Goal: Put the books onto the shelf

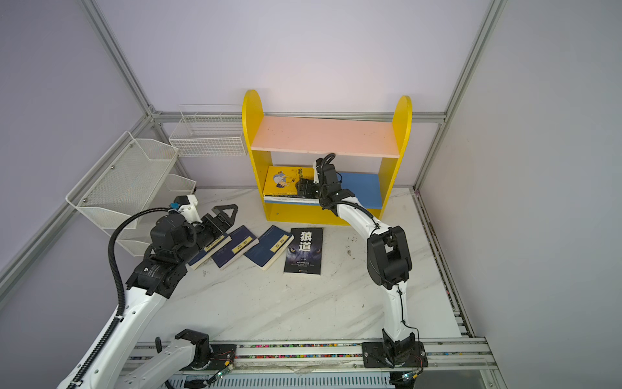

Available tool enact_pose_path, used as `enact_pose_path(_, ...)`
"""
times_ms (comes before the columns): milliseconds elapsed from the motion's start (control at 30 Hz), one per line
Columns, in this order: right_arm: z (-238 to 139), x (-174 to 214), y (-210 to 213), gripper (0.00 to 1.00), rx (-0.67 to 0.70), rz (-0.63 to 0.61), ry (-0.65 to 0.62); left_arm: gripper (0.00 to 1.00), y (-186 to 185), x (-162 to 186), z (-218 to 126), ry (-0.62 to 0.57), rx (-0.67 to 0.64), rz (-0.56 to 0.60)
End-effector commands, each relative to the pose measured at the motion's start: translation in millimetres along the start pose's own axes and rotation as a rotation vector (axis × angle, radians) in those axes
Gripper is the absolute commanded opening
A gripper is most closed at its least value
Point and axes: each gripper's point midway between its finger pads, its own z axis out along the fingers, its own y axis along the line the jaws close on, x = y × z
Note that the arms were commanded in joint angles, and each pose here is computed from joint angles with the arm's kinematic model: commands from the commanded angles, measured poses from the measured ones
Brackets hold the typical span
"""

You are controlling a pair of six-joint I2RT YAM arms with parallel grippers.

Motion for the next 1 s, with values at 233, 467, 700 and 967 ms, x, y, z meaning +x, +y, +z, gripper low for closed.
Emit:
enact_pose_path(233,-41,-60,15,0.92,0.056,-0.096,-0.135,0.92,-1,12,-15,0.039,0.031,0.003)
enact_pose_path(467,-93,-48,33,0.92,-0.034,-0.061,-0.113,0.93,-3,35,-7,0.17,0.058,-0.017)
enact_pose_path(700,-141,20,23,0.91,-0.067,0.083,0.0,0.94,15,69,5,0.269,0.029,-0.03)
enact_pose_path(967,-158,94,-14,0.89,0.004,0.266,0.076,0.94,39,122,37,0.396,-0.005,-0.042)
